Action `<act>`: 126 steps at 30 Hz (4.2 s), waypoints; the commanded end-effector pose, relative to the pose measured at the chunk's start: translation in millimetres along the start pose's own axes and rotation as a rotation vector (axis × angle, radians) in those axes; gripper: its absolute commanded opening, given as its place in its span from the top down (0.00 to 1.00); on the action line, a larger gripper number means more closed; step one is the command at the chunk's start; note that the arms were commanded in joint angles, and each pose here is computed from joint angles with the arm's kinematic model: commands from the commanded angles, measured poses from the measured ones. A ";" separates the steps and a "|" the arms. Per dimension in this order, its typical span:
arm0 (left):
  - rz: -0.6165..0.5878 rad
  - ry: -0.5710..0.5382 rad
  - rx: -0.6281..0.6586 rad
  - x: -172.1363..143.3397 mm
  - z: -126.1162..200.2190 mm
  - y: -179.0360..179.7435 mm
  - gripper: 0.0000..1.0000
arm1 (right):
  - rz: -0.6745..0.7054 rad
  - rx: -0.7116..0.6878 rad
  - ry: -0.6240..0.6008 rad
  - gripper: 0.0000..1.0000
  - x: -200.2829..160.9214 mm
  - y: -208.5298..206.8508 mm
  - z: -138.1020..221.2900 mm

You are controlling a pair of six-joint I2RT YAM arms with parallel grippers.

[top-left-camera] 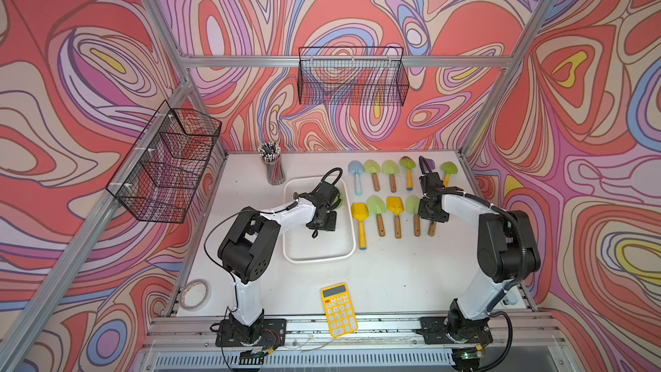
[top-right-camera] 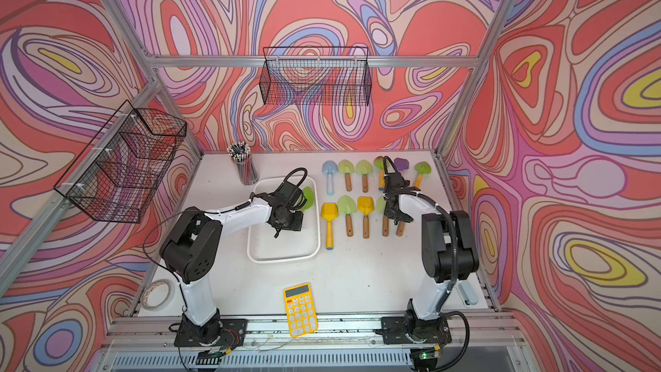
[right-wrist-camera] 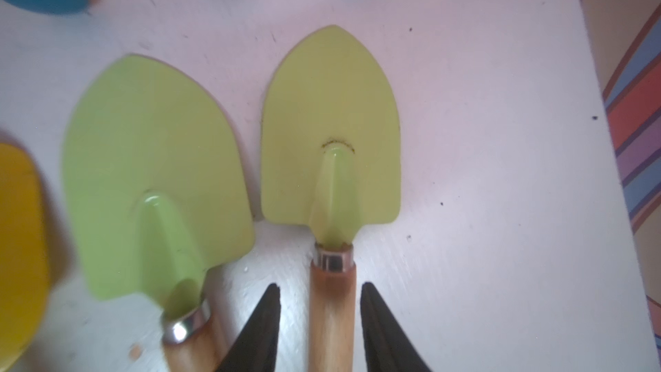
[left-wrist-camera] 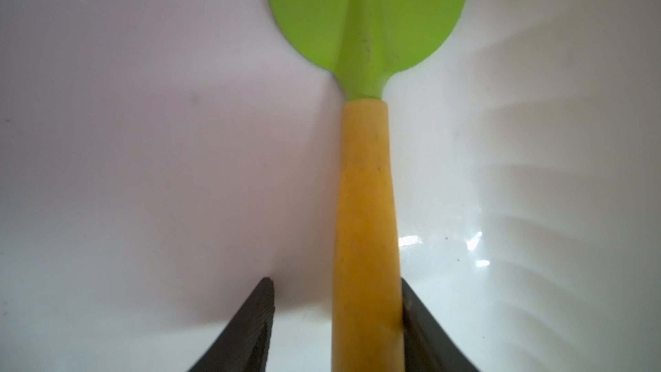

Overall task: Take the shovel out of the storage box
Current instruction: Place the shovel at the center of the board, then pick up the shovel from the storage box, then place the shovel at the center of the board.

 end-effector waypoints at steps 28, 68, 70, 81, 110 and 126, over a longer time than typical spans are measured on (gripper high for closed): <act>0.021 -0.134 -0.165 24.9 75.3 -26.7 1.00 | 0.050 0.823 -0.129 0.63 -10.7 115.4 123.6; 0.087 -0.315 -1.248 47.7 193.8 -109.8 1.00 | 0.032 1.790 -0.054 0.62 -12.9 200.9 228.3; 0.080 -0.304 -1.254 46.4 192.9 -111.2 1.00 | 0.029 1.811 -0.056 0.63 -10.7 202.2 229.9; 0.096 -0.289 -1.216 45.7 180.3 -105.7 0.64 | 0.009 1.863 -0.049 0.87 -4.8 204.2 236.2; 0.309 -0.484 -0.033 8.8 154.2 86.6 0.54 | -0.055 0.303 -0.063 0.90 42.1 26.4 79.2; 0.400 -0.514 0.015 -13.7 138.9 113.3 0.55 | -0.167 -0.100 0.079 0.89 26.0 -69.9 -18.0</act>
Point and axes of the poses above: each gripper's point midway between its finger pads, its own z axis back along the fingers, its own y axis along the line the jaws close on, x = y × z, the point moved 3 cm from there along z, back along the fingers, and after that the axes turned 2 degrees about -z, right-handed, at the moved point
